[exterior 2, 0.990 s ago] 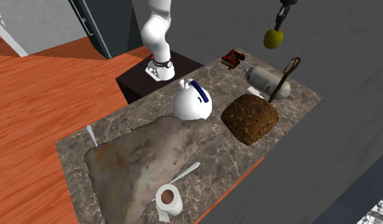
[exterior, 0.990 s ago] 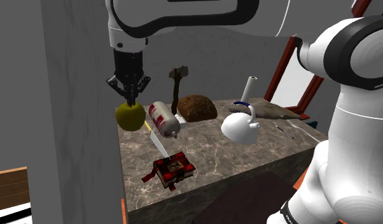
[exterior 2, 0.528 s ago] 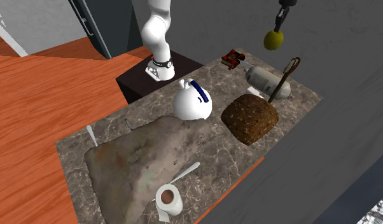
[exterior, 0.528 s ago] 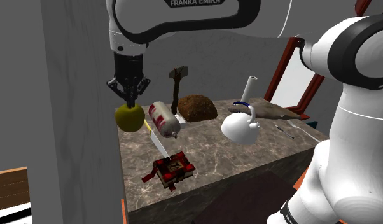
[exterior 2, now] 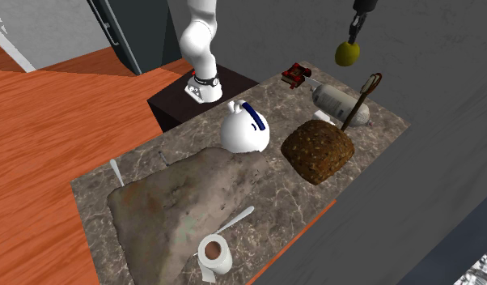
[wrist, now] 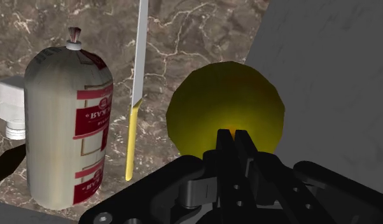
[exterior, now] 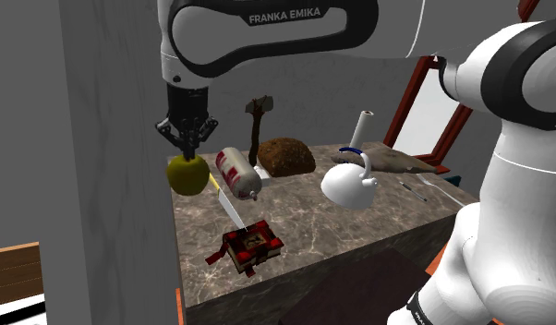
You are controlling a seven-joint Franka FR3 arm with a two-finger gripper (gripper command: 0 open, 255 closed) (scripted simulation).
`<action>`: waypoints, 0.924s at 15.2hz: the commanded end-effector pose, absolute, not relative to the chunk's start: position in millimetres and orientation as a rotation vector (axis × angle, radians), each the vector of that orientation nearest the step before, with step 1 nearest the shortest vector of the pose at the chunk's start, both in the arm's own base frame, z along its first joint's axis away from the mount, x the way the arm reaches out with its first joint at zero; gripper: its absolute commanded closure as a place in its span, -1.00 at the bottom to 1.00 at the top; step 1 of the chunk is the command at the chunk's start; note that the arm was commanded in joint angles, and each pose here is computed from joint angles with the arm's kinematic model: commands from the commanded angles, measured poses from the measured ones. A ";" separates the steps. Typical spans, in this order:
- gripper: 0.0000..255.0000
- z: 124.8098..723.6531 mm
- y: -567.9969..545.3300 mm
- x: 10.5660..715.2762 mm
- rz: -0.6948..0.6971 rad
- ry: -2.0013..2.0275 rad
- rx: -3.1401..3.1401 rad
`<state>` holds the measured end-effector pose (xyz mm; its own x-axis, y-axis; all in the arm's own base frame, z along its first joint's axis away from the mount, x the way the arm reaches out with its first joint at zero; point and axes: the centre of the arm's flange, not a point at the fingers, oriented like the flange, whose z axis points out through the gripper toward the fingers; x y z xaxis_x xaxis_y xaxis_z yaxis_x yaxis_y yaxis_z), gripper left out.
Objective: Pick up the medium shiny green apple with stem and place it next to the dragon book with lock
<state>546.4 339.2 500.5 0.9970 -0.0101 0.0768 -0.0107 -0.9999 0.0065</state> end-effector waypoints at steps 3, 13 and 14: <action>1.00 408.0 358.1 552.5 -0.064 0.021 3.096; -1.00 421.2 358.6 553.1 -0.064 0.021 3.096; -1.00 434.4 359.2 553.6 -0.064 0.021 3.096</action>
